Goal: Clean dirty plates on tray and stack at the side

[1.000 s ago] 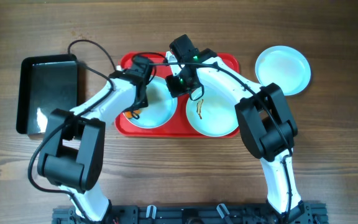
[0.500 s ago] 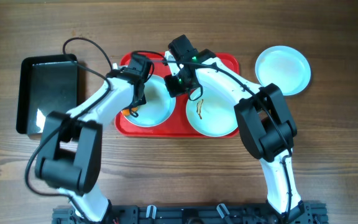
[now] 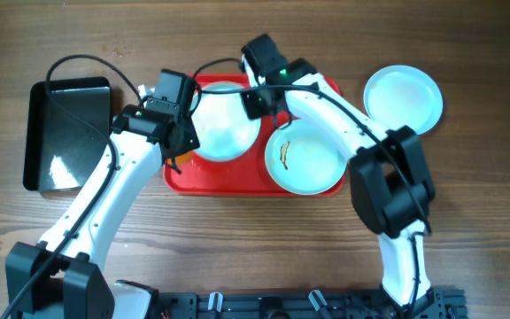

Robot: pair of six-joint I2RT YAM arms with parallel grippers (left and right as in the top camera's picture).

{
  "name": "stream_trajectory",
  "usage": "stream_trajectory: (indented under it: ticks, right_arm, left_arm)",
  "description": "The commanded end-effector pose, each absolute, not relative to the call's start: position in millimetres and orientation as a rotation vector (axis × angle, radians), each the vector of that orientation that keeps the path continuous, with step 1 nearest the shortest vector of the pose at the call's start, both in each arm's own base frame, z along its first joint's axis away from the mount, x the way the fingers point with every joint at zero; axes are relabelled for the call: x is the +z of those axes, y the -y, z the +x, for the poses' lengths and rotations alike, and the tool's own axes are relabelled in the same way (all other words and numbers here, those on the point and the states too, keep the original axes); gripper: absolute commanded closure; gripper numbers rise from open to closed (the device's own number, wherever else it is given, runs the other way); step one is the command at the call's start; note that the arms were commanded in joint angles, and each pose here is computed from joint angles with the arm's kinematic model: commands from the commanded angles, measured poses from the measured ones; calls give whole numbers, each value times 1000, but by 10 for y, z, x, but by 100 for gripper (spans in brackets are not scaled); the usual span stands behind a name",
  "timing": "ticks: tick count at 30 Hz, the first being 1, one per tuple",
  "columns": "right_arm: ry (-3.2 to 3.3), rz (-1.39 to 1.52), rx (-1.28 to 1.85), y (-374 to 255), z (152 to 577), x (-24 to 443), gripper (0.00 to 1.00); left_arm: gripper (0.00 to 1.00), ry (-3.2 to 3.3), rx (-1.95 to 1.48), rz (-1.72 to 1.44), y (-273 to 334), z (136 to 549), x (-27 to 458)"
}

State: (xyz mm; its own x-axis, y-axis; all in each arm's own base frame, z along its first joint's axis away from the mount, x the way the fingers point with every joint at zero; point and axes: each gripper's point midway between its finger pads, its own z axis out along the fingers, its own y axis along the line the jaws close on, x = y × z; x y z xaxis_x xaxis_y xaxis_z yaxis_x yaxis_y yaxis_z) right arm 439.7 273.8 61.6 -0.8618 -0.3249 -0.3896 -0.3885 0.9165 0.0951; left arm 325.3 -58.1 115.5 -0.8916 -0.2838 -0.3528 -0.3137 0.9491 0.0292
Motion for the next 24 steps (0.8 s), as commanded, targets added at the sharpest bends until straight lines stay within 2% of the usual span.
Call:
stream_trajectory:
  ticks: [1,3,11,17,18,24]
  right_arm:
    - [-2529,-388,24,-2443,4692,1327,96]
    - [-2485,-354,-74,-2294,4731,1495,96]
    - [-2350,-524,-425,-1975,4646,1978,96]
    - [-2280,-783,-673,-2070,4423,2024,96]
    - [-2208,-817,-806,-2087,4388,2139,96]
    - [-2037,-872,-1009,-2274,4289,2410,96]
  left_arm:
    - [96,-2769,110,-455,578,3212,1188]
    - [96,-2776,114,-455,574,3195,1183]
    - [96,-2789,125,-455,562,3160,1162]
    - [96,-2789,125,-455,562,3159,1160]
    - [96,-2789,126,-455,561,3159,1160]
    - [96,-2789,127,-455,560,3157,1160]
